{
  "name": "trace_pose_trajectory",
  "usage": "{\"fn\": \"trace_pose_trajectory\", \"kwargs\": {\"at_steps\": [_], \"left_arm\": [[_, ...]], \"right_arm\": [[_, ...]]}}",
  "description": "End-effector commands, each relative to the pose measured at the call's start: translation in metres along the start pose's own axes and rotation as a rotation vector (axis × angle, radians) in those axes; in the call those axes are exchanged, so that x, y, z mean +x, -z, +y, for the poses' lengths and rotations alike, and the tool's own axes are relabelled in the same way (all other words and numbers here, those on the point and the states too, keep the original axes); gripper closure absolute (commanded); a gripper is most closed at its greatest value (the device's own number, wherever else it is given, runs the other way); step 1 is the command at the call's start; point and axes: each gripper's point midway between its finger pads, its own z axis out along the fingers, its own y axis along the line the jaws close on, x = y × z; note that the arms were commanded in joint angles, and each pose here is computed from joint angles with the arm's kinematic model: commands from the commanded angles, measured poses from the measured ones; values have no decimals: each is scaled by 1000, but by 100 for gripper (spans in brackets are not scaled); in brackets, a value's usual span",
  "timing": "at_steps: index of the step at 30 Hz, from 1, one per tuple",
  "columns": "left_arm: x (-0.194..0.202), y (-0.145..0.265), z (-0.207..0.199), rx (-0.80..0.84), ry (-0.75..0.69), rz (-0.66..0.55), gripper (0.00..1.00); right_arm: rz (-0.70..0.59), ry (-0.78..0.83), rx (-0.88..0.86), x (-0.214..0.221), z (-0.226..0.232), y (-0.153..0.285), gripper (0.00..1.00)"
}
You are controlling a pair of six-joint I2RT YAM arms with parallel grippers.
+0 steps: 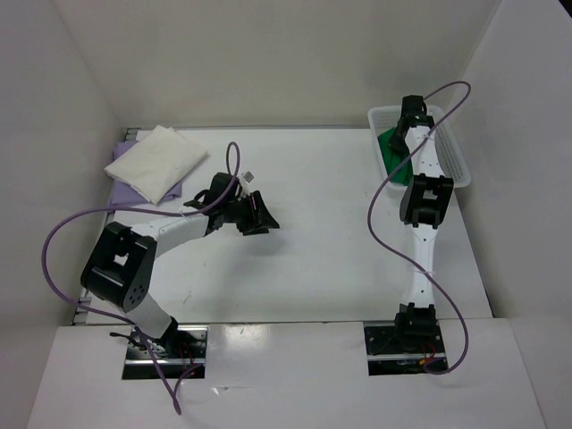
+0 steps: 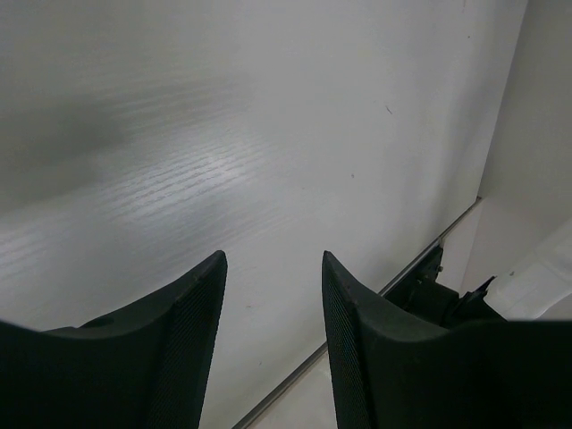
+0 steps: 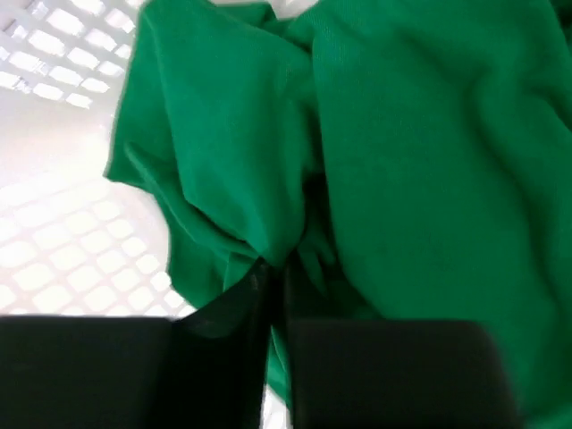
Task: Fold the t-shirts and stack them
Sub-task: Grab crumpled tshirt from bin with the right arm, then move the tshirt to the center of the board
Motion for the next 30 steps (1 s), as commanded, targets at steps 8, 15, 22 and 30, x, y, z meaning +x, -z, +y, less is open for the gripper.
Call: {"fn": "trace_pose_trajectory", "kwargs": {"at_steps": [8, 15, 22, 30], "left_arm": [[-21, 15, -32, 77, -20, -68, 45], [-63, 27, -50, 112, -30, -133, 43], [-117, 59, -17, 109, 122, -265, 41], [-150, 126, 69, 9, 320, -469, 37]], "right_arm": [[-240, -44, -195, -90, 60, 143, 100], [-486, -26, -504, -124, 117, 346, 100], [-678, 58, -1174, -81, 159, 617, 100], [-383, 183, -1528, -20, 195, 631, 100]]}}
